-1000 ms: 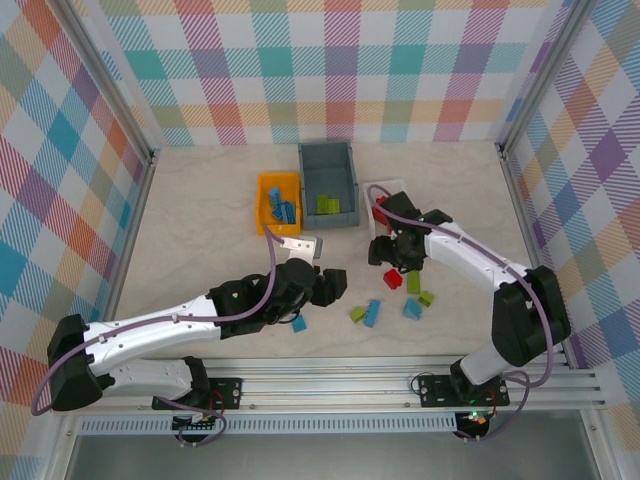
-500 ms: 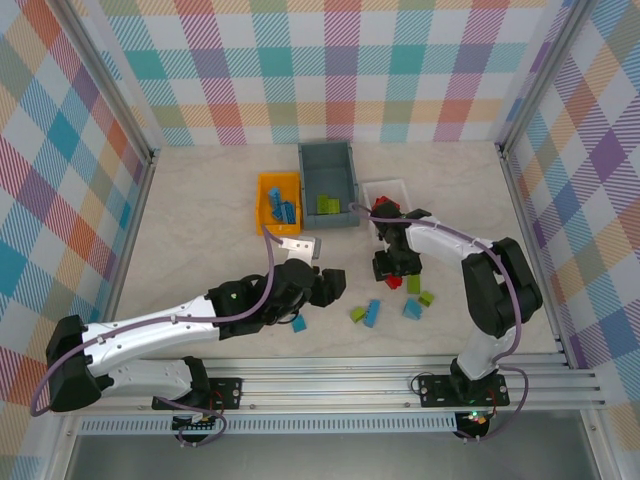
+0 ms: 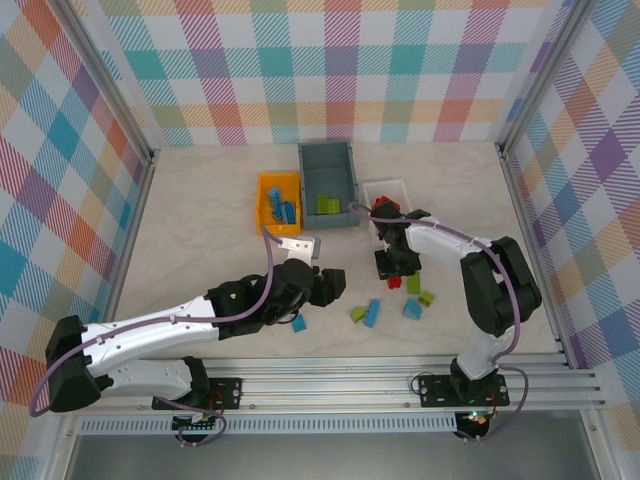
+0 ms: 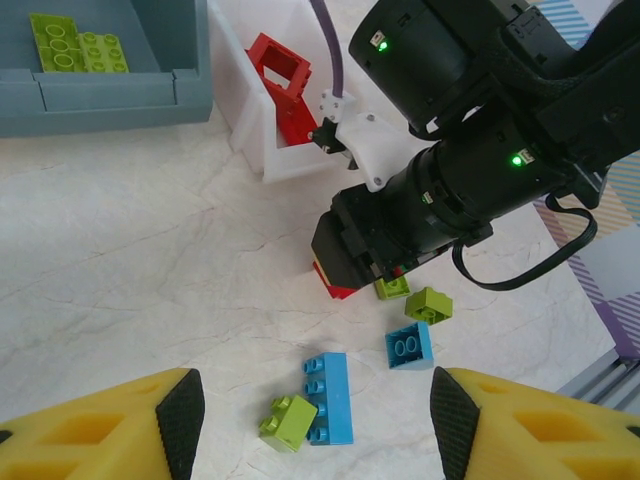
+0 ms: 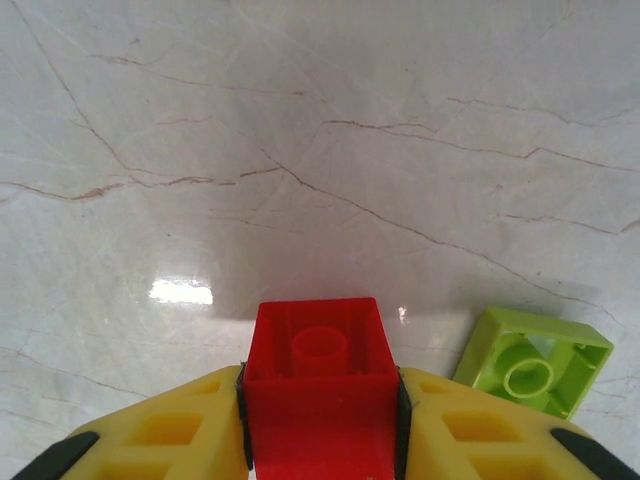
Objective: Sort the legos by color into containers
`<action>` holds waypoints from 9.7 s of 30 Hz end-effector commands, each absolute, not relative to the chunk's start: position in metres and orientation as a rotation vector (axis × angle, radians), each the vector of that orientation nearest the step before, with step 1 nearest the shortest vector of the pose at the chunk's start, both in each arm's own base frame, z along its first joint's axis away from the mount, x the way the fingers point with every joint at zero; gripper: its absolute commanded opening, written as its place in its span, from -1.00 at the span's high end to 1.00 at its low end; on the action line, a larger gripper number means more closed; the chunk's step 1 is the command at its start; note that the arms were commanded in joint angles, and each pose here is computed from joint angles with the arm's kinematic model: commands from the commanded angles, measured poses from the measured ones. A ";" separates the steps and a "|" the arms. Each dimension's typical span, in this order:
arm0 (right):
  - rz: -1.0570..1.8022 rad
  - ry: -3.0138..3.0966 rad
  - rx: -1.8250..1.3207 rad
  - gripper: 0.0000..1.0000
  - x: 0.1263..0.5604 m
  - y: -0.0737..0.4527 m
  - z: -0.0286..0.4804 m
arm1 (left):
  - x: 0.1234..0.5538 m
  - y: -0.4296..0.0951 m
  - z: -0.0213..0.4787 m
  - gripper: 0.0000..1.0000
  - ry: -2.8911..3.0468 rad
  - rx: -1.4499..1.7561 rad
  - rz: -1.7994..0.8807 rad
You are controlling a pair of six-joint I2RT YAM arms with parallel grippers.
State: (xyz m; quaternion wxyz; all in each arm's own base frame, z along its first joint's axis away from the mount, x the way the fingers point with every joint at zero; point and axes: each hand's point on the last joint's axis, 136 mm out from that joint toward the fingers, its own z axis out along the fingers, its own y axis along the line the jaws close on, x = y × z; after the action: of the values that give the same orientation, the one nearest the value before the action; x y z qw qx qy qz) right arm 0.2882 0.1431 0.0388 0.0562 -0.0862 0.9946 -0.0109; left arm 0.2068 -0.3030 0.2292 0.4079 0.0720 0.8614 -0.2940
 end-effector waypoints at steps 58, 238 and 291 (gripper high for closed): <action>0.979 2.352 -1.049 -0.53 0.124 0.366 0.169 | 0.228 -0.120 0.049 -1.00 2.661 -1.230 -0.256; 0.810 2.444 -0.408 -0.46 0.183 0.255 0.185 | 0.204 -0.171 0.084 -0.50 2.808 -0.018 -0.264; 0.889 2.060 -0.439 -0.48 0.262 0.350 0.283 | 0.487 -0.162 0.146 0.36 2.559 -0.419 -0.319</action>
State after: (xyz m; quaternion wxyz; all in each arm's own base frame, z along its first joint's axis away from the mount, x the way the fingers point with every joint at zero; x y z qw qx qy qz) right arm 0.2513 0.3476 0.2682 0.3915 -0.1827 0.8297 0.3533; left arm 0.4650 -0.1709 0.1456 0.2577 -0.1674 0.9435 -0.1242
